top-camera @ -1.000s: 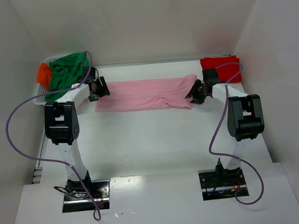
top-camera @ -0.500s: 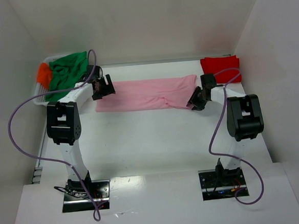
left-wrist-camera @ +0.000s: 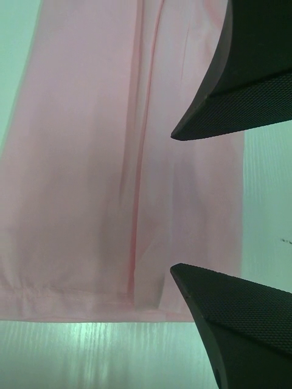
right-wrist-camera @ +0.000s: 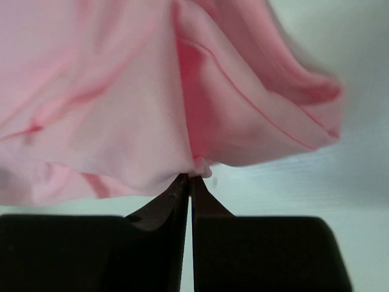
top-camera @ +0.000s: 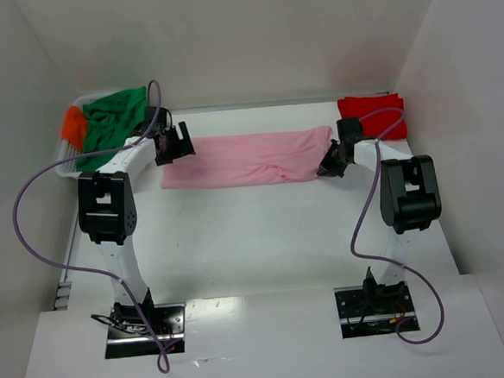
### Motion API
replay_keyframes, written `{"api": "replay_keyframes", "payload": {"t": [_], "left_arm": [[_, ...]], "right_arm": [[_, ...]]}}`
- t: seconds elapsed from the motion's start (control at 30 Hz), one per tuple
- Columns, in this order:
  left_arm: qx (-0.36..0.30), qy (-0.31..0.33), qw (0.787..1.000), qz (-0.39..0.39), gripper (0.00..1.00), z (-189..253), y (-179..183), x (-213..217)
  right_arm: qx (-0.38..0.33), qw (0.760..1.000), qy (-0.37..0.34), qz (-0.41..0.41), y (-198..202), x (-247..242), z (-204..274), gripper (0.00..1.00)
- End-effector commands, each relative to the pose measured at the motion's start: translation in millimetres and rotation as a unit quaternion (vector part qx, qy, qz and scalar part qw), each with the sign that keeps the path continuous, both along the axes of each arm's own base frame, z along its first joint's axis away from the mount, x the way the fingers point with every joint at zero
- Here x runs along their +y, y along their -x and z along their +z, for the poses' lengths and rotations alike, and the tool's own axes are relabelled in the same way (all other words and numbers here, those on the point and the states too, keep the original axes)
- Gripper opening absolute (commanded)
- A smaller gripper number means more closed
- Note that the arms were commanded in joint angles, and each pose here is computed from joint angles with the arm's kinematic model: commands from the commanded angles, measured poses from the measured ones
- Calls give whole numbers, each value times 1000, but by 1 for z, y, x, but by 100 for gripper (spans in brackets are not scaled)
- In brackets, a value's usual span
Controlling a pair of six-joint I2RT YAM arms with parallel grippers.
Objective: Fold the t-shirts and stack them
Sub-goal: Fold the other side of the tshirt into a rectangle, then rotate the tshirt 90 degrees
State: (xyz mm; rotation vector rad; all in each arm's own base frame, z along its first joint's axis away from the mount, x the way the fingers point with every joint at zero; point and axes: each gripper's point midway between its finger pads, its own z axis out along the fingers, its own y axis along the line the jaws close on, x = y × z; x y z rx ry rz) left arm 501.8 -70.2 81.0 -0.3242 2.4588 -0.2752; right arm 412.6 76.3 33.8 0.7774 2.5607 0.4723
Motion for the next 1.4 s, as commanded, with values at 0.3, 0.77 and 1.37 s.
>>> {"api": "replay_keyframes", "payload": {"t": [0.3, 0.77, 1.37], "left_arm": [[-29, -9, 990, -135, 92, 3, -9, -46], [-66, -55, 961, -265, 99, 25, -19, -53], [-47, -215, 828, -515, 99, -29, -28, -16]], "right_arm": [[-99, 995, 3, 30, -88, 10, 61, 10], [-155, 987, -19, 27, -154, 20, 84, 85], [-175, 984, -15, 30, -102, 3, 142, 100]]}}
